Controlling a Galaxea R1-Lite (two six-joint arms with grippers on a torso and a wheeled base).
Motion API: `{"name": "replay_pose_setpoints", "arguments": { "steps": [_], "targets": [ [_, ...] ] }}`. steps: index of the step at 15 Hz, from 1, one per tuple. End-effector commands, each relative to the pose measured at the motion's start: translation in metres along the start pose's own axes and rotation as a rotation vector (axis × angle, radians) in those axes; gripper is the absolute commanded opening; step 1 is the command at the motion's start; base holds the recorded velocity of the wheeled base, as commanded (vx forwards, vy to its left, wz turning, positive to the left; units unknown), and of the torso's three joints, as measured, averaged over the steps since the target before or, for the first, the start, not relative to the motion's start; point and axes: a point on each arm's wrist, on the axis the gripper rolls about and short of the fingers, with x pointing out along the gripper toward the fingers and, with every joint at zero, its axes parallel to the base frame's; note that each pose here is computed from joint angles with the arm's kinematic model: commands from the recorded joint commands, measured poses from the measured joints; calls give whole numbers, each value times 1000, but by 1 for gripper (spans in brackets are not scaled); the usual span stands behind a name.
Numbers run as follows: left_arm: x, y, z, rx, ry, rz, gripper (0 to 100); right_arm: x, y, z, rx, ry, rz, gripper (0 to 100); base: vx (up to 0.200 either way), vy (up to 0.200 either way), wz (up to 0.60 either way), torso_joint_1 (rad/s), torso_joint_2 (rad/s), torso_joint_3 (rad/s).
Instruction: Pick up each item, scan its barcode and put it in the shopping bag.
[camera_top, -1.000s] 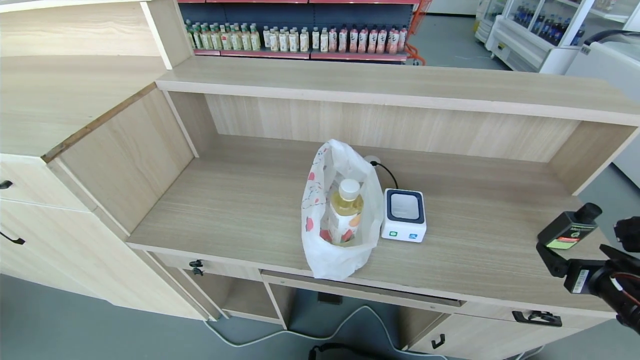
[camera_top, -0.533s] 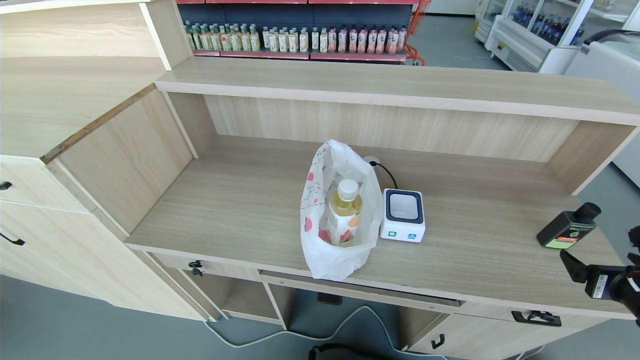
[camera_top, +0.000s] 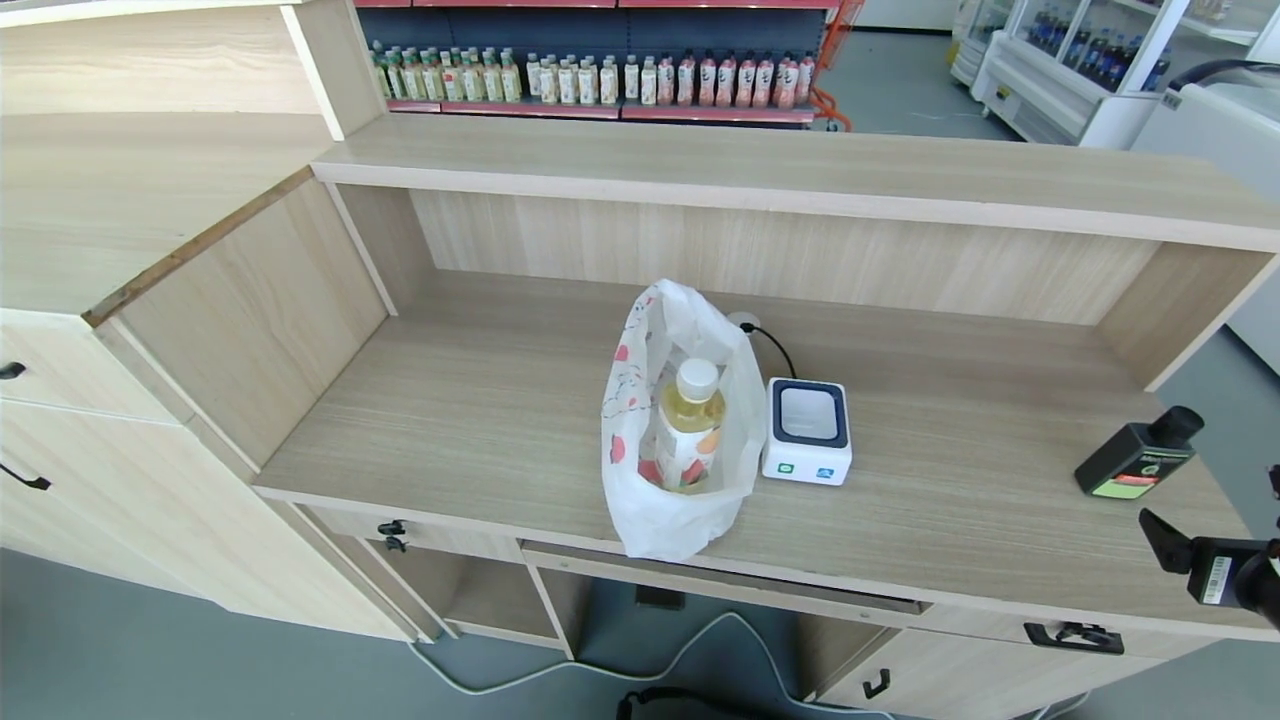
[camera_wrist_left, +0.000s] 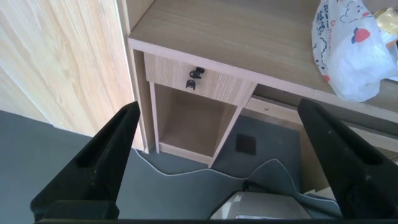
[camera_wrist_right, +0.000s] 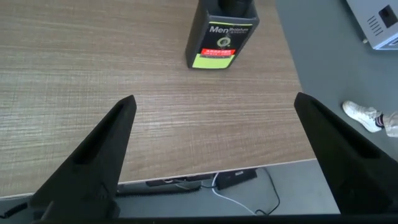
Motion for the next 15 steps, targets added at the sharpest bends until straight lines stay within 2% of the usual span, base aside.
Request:
{"name": "replay_pose_setpoints", "arguments": {
  "steps": [1,4,7,9,15],
  "targets": [
    [0,0,0,0,0,0,100,0,0,0,-1,0,-3,100,0,-200,0,2,2,7],
    [0,0,0,0,1,-4,100,-4,-2,4,-22,-18,-12,100,0,-200,0,2,4,-1],
    [0,0,0,0,1,-6,100,-11,-2,6,-26,-4,-4,100,0,0,0,0,0,0],
    [0,0,0,0,1,-6,100,-16,-1,1,-21,66,12,100,0,0,0,0,0,0],
    [0,0,0,0,1,-6,100,-7,4,-5,-21,87,38,100,0,0,0,0,0,0]
  ]
}}
